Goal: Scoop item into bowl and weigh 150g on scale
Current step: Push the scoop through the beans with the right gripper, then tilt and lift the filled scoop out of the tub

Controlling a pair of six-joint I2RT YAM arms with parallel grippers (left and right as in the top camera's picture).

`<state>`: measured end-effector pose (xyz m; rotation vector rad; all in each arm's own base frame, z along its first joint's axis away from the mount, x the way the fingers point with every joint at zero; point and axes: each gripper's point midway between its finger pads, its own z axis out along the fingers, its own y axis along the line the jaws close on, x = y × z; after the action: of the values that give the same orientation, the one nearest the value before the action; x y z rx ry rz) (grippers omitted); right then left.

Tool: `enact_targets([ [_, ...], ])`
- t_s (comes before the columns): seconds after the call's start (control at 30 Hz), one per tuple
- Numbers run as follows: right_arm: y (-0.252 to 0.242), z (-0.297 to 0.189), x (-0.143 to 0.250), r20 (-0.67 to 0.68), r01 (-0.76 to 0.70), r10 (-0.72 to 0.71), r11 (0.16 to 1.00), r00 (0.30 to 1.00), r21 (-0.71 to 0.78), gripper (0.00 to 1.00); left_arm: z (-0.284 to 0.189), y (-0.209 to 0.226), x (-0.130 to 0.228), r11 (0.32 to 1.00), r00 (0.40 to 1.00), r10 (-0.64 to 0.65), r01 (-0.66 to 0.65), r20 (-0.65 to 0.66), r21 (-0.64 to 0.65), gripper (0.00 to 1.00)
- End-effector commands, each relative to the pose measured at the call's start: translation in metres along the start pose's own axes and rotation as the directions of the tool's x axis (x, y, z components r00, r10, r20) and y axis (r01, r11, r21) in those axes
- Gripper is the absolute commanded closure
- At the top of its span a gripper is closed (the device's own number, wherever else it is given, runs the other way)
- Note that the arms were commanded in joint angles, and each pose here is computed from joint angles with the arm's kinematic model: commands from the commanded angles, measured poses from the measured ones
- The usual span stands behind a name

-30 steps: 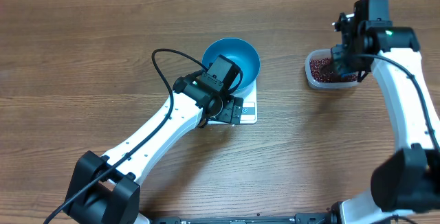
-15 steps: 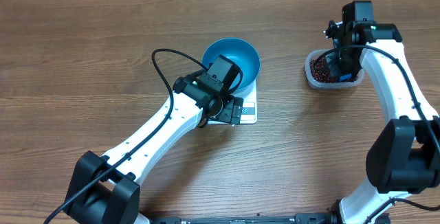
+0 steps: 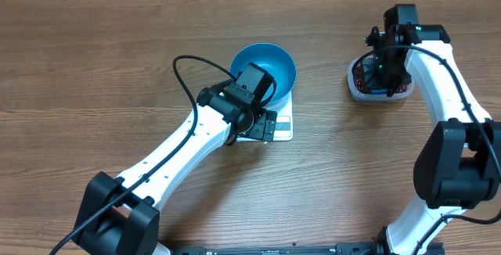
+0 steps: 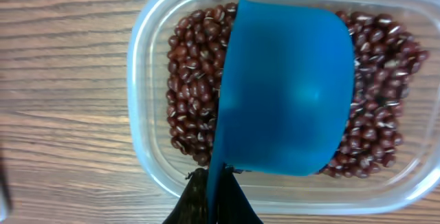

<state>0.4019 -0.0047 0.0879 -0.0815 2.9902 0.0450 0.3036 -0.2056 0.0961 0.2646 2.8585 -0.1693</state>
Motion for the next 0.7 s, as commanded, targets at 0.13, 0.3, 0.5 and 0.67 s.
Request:
enact_targets([
  [0.13, 0.005, 0.011, 0.004, -0.047, -0.164, 0.158, 0.932, 0.986, -0.324, 0.96, 0.0, -0.006, -0.001, 1.0, 1.0, -0.006, 0.006, 0.0, 0.015, 0.0],
  [0.3, -0.005, -0.019, -0.009, 0.004, -0.222, 0.285, 0.756, 0.959, -0.615, 0.96, 0.0, -0.006, -0.001, 1.0, 1.0, -0.006, 0.006, 0.0, 0.015, 0.01],
  [0.5, -0.043, -0.026, -0.005, 0.009, -0.294, 0.389, 0.711, 0.921, -0.639, 0.96, 0.0, -0.006, -0.001, 1.0, 1.0, -0.006, 0.006, 0.0, 0.015, 0.0],
  [0.67, -0.06, -0.035, -0.005, 0.019, -0.316, 0.449, 0.657, 0.893, -0.685, 0.96, 0.0, -0.006, -0.001, 1.0, 1.0, -0.006, 0.006, 0.0, 0.015, 0.0],
])
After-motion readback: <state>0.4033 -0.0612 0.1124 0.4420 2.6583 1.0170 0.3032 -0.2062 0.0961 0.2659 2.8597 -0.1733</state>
